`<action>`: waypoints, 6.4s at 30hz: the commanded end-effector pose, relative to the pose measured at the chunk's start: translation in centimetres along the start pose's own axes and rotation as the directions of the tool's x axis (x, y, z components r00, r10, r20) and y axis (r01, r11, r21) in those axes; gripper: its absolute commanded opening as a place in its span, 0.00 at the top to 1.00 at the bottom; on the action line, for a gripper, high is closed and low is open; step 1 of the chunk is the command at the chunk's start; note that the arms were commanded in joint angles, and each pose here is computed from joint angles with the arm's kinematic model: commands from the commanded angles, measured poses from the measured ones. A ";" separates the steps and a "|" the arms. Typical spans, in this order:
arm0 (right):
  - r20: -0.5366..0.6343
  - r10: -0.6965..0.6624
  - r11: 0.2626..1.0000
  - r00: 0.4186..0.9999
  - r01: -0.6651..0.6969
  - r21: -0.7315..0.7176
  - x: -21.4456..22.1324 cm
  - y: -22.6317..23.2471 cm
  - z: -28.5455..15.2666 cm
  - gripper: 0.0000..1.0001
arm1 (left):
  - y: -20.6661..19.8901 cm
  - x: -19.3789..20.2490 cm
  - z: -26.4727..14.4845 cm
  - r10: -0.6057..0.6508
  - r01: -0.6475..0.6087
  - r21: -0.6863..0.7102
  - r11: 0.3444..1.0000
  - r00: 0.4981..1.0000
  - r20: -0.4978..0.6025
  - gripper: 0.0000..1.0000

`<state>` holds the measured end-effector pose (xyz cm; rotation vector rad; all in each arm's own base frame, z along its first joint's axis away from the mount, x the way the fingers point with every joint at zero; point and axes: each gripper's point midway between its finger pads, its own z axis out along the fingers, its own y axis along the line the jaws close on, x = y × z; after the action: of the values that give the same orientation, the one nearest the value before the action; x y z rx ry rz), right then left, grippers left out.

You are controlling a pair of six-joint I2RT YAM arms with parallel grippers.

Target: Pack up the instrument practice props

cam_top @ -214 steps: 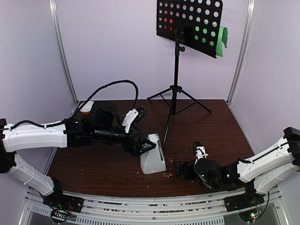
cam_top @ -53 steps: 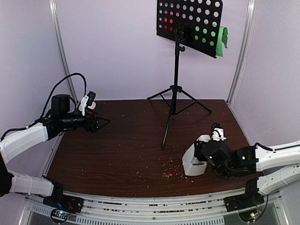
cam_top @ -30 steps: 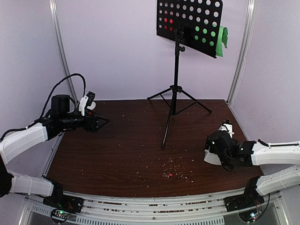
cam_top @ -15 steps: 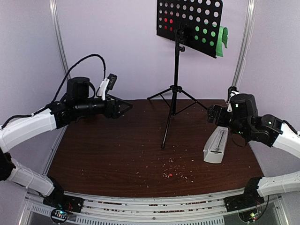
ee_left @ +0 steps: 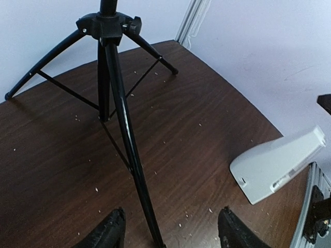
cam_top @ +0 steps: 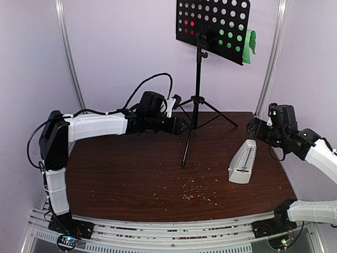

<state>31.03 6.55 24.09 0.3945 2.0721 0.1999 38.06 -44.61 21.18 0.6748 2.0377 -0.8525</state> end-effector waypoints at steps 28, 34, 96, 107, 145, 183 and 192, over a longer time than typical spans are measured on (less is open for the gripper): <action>0.146 0.084 0.982 0.986 -0.056 -0.183 -1.7 -0.2 -5.6 0.00 | 3.3 -1.3 11.0 0.092 -0.090 -0.077 0.993 0.995 0.025 1.00; 0.136 0.033 0.918 0.990 0.024 -0.396 -1.8 4.2 -6.2 0.00 | 2.7 -1.4 8.1 0.130 -0.126 -0.076 0.989 0.990 0.057 1.00; 0.073 -0.216 0.599 0.974 0.191 -0.778 8.5 25.6 -4.4 0.08 | 3.4 9.6 -11.5 0.170 -0.142 0.241 0.960 0.980 -0.102 0.78; 0.068 -0.115 0.662 0.991 0.128 -0.739 7.0 28.0 -1.7 0.12 | 3.2 3.8 -19.4 0.116 -0.120 0.026 0.992 0.985 0.125 0.17; 0.324 -0.187 0.427 0.927 0.374 -0.823 6.4 37.8 -3.3 0.86 | 8.5 5.9 -27.0 0.200 -0.139 -0.312 0.940 0.965 0.172 0.05; 0.383 -0.051 0.884 0.922 0.220 -0.412 6.0 37.4 -2.8 0.44 | 10.0 5.3 -29.8 0.195 -0.074 -0.449 0.890 0.953 0.231 0.06; 0.311 -0.181 0.671 0.933 0.349 -0.654 9.6 34.9 -6.3 0.10 | 10.2 5.4 -29.8 0.191 -0.069 -0.455 0.888 0.955 0.227 0.06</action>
<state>30.69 42.61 29.27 -0.2150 1.6685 0.5184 28.03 -15.02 26.26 0.4380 1.8422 -0.3556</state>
